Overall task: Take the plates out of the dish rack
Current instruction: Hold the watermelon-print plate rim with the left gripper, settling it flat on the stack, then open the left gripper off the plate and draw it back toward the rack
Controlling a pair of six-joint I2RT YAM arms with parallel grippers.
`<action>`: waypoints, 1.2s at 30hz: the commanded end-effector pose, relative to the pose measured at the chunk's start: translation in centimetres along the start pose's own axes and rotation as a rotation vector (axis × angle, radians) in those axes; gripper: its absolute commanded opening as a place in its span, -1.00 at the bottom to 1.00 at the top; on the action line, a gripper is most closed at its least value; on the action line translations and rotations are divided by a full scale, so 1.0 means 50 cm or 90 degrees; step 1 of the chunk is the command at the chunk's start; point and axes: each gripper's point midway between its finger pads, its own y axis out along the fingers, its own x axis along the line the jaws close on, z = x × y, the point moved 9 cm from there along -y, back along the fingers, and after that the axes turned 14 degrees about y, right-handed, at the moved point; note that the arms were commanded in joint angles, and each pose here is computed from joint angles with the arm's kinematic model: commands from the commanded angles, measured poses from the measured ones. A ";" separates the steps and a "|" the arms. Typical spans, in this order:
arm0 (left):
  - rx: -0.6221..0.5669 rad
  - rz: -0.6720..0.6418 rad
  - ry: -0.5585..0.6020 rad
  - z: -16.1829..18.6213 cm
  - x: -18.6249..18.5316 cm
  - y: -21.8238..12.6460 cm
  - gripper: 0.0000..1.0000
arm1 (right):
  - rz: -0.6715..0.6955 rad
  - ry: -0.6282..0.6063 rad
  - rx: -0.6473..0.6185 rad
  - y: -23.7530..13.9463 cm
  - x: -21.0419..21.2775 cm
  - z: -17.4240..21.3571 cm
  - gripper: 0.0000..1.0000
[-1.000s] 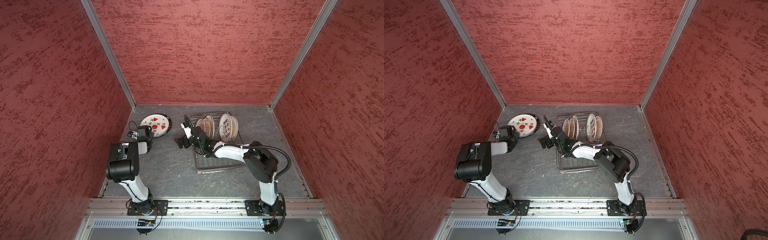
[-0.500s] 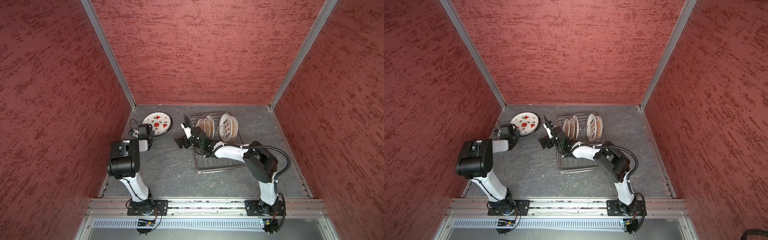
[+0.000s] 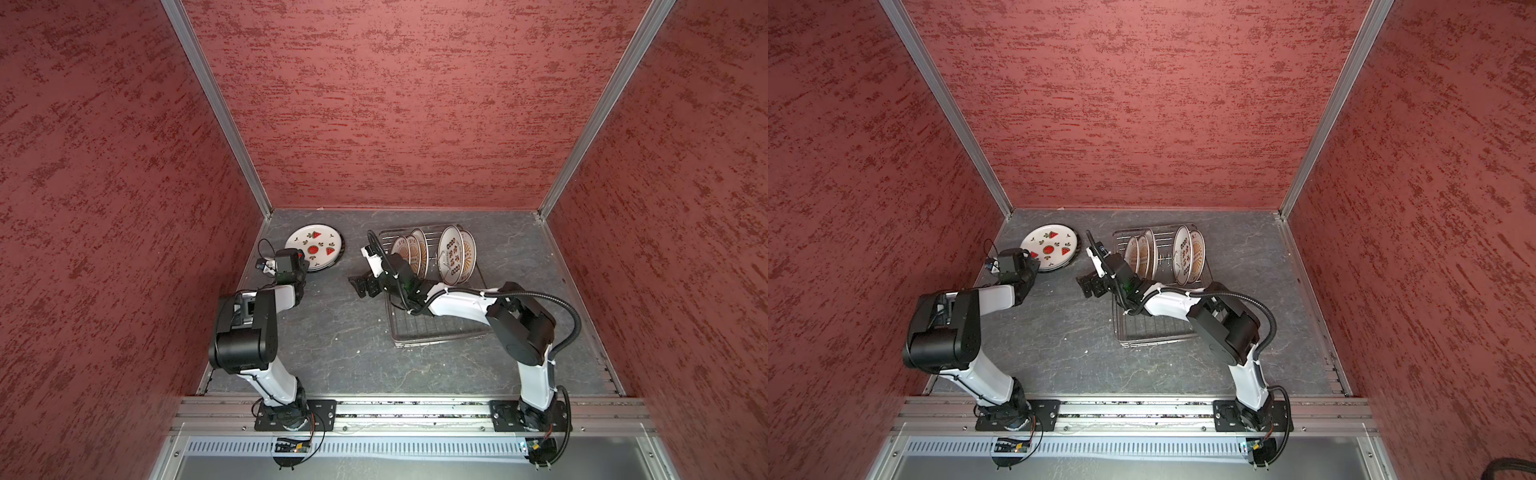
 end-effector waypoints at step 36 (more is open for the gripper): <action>-0.040 0.722 0.317 0.078 -0.105 -0.498 0.99 | 0.060 -0.007 -0.286 -0.461 0.004 -0.092 0.98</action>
